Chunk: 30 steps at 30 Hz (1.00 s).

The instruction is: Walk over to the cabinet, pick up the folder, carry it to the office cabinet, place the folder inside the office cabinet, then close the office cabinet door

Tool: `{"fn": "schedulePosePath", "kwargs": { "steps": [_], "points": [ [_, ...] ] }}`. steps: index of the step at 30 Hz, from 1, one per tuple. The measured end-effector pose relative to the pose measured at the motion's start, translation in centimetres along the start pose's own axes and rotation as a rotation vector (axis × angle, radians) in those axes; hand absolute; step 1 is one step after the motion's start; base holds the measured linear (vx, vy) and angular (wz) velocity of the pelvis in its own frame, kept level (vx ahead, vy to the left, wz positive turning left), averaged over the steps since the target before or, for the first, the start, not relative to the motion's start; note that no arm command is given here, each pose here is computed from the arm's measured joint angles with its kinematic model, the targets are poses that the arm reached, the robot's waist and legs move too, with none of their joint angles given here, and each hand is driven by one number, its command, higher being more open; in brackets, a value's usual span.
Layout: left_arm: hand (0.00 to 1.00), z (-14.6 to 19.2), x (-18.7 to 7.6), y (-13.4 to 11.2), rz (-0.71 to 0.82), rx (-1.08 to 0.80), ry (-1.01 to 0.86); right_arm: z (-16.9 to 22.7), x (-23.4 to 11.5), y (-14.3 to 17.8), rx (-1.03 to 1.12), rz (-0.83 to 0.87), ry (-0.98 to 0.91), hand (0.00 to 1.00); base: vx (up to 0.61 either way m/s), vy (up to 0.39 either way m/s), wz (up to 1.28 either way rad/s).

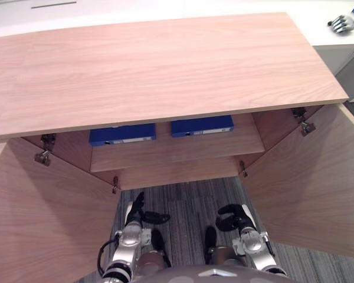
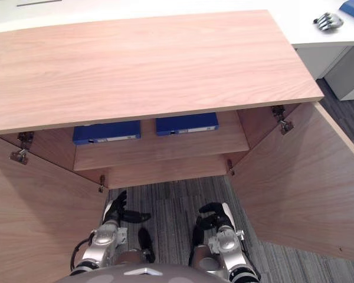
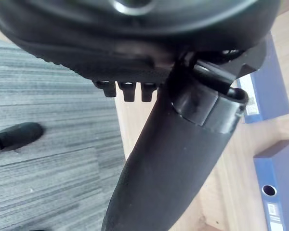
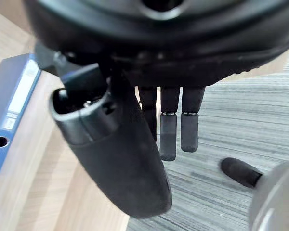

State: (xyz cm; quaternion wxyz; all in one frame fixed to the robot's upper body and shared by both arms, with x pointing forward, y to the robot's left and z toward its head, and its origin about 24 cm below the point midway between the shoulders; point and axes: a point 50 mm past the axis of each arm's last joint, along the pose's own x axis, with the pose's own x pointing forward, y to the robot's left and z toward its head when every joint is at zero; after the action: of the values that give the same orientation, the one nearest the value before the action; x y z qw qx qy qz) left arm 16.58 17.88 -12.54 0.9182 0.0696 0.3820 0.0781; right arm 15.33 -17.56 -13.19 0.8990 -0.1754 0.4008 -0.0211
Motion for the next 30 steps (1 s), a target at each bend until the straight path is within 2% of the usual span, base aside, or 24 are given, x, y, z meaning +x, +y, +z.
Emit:
{"fn": "schedulePosePath", "kwargs": {
  "steps": [3,15,25,30],
  "points": [
    [1.0,-1.7,-0.2,0.1,0.0,0.014,0.074,-2.4,-0.2,-0.1,0.087,-0.026,0.129,1.0,-0.09,0.019,-0.03],
    [1.0,-4.4,-0.8,0.4,-0.005,0.065,0.189,-4.4,-0.4,-1.0,0.222,-0.091,0.255,1.0,-0.04,0.014,-0.09],
    [1.0,-4.2,-0.6,0.9,0.011,0.043,0.2,-6.4,-1.2,-2.9,0.621,-0.259,0.332,1.0,0.01,-0.009,-0.34],
    [1.0,-3.8,-0.4,0.8,0.002,0.04,0.192,-6.9,-2.5,-5.7,0.872,-0.465,0.255,1.0,-0.03,0.004,-0.6]
  ]
}}
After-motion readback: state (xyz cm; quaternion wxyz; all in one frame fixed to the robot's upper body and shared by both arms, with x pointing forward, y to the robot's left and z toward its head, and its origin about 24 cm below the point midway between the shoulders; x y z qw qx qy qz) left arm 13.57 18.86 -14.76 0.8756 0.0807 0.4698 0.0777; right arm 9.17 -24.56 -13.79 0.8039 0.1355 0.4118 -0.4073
